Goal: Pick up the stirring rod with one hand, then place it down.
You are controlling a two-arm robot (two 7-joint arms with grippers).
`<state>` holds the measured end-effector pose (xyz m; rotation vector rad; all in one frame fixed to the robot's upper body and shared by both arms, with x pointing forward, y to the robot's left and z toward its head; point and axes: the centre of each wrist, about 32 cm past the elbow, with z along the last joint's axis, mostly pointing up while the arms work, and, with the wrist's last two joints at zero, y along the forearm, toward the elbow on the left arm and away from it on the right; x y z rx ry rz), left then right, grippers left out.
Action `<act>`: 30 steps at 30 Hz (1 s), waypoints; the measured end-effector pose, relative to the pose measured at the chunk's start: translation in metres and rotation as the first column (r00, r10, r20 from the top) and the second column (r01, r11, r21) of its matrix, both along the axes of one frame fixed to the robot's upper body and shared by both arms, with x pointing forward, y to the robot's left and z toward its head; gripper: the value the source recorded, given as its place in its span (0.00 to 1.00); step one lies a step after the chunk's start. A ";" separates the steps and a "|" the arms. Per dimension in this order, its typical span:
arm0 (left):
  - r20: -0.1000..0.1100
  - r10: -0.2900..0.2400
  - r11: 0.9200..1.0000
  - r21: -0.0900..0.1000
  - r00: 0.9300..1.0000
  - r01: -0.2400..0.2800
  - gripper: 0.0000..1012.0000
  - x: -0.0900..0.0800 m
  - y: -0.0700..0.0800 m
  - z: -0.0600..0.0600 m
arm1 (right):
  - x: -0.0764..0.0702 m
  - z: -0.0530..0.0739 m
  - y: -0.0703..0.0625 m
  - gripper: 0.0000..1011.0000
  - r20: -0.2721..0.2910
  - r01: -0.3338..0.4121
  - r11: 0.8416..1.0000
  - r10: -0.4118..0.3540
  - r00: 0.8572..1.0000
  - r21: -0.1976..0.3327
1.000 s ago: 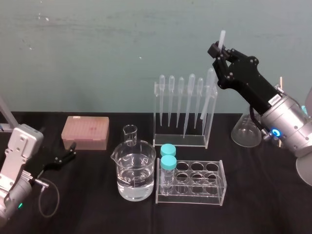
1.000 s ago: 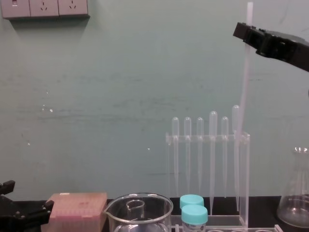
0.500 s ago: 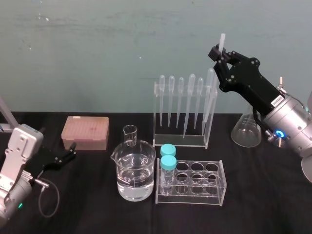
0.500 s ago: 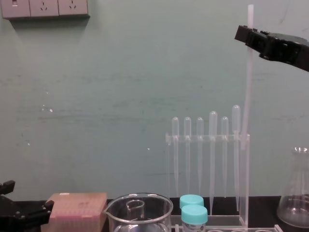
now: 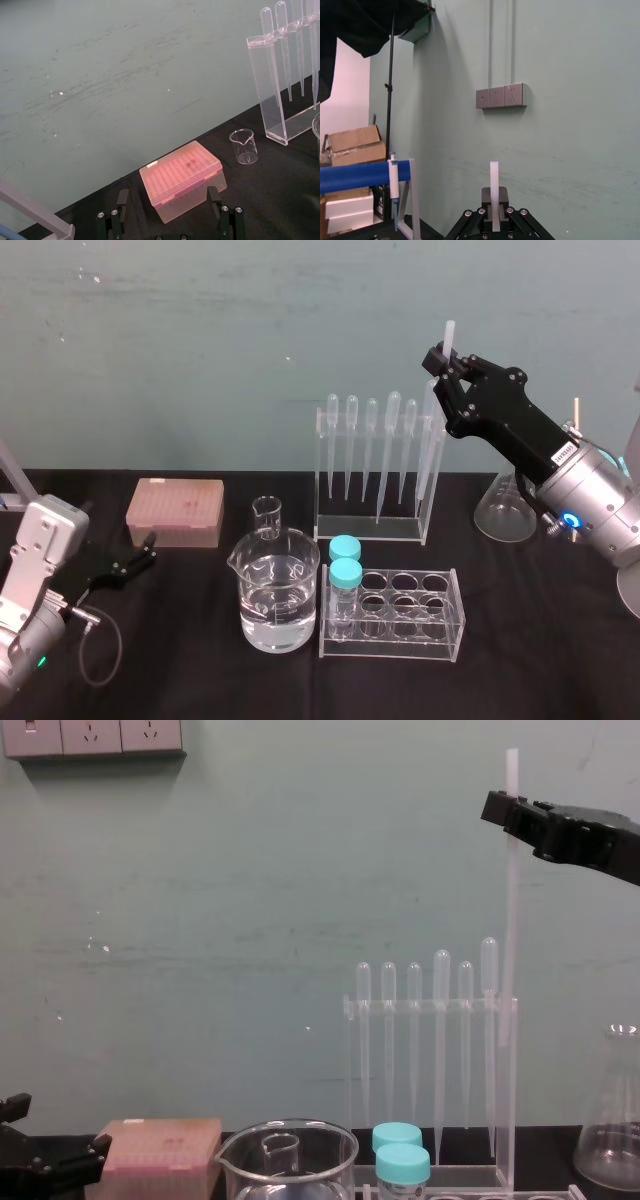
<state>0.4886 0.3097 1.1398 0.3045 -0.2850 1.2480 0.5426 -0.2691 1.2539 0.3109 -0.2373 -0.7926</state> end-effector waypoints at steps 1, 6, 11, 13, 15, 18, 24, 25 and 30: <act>0.000 0.000 1.000 0.000 1.000 0.000 0.99 0.000 0.000 0.000 | 0.000 0.000 0.000 0.07 -0.001 -0.001 1.000 0.001 1.000 0.000; 0.000 0.000 1.000 0.000 1.000 0.000 0.99 0.000 0.000 0.000 | 0.000 -0.001 0.000 0.07 -0.005 -0.004 1.000 0.004 1.000 -0.002; 0.000 0.000 1.000 0.000 1.000 0.000 0.99 0.000 0.000 0.000 | 0.000 -0.002 0.000 0.07 -0.008 -0.006 1.000 0.006 1.000 -0.006; 0.000 0.000 1.000 0.000 1.000 0.000 0.99 0.000 0.000 0.000 | -0.001 -0.003 -0.001 0.07 -0.009 -0.006 1.000 0.006 1.000 -0.007; 0.000 0.000 1.000 0.000 1.000 0.000 0.99 0.000 0.000 0.000 | -0.001 -0.003 -0.001 0.07 -0.010 -0.007 1.000 0.007 1.000 -0.007; 0.000 0.000 1.000 0.000 1.000 0.000 0.99 0.000 0.000 0.000 | -0.001 -0.003 -0.001 0.07 -0.012 -0.009 1.000 0.009 1.000 -0.007; 0.000 0.000 1.000 0.000 1.000 0.000 0.99 0.000 0.000 0.000 | -0.001 -0.003 -0.001 0.07 -0.014 -0.010 1.000 0.010 1.000 -0.008; 0.000 0.000 1.000 0.000 1.000 0.000 0.99 0.000 0.000 0.000 | -0.001 -0.004 -0.001 0.07 -0.015 -0.011 1.000 0.011 1.000 -0.008; 0.000 0.000 1.000 0.000 1.000 0.000 0.99 0.000 0.000 0.000 | -0.001 -0.004 -0.001 0.07 -0.016 -0.012 1.000 0.012 1.000 -0.008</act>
